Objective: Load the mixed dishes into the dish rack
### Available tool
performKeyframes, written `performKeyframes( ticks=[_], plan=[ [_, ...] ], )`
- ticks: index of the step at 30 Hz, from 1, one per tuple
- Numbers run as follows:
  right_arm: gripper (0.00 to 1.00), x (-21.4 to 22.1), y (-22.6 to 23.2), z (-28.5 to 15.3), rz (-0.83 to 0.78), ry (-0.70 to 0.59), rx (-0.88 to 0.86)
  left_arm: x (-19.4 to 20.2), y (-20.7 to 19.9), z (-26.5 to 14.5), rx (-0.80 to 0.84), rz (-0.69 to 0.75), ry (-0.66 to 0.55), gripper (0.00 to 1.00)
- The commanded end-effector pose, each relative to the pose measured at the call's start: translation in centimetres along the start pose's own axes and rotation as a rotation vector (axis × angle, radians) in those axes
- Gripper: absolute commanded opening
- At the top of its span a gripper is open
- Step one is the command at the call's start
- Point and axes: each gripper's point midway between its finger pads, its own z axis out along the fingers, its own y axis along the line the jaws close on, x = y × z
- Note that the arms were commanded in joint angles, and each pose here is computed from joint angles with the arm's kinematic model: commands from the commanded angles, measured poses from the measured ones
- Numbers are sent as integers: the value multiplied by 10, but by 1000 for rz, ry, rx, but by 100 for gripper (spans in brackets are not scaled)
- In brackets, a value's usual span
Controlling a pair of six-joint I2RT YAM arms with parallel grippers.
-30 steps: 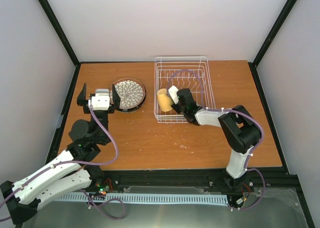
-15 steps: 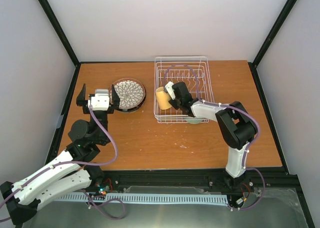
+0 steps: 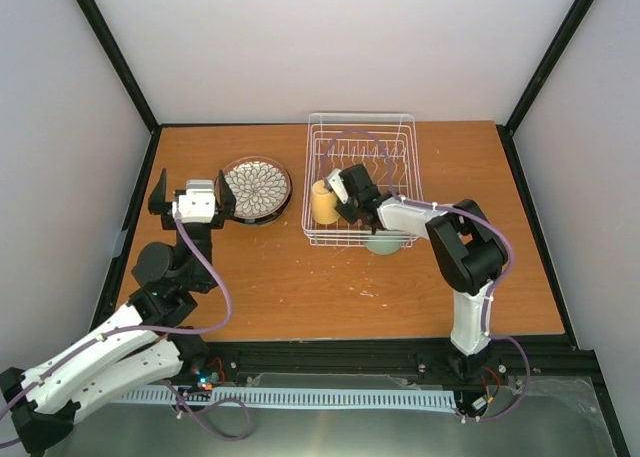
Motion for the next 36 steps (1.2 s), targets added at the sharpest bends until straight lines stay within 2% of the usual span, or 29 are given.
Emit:
performKeyframes(
  ticks=[1, 3, 8, 12, 21, 28, 34, 36],
  plan=[
    [26, 24, 28, 11, -41, 99, -73, -11, 15, -1, -33, -9, -11, 100],
    [34, 25, 26, 11, -42, 118, -68, -12, 16, -1, -32, -10, -14, 100],
    [38, 26, 13, 1, -34, 135, -10, -12, 14, -1, -26, -4, -14, 100],
    [52, 25, 1, -13, -15, 120, 38, -13, 11, 0, -18, -4, -11, 100],
    [68, 20, -20, -50, 21, 89, 91, -7, 0, 4, 18, -5, 24, 100],
    [70, 18, -26, -60, 20, 94, 105, 3, 1, 3, 13, -45, 80, 100],
    [71, -4, -43, -95, 54, -1, 146, 15, -8, 5, 24, -55, 137, 100],
    [79, -13, -47, -110, 68, -42, 151, 23, -13, 8, 34, -62, 159, 100]
  ],
)
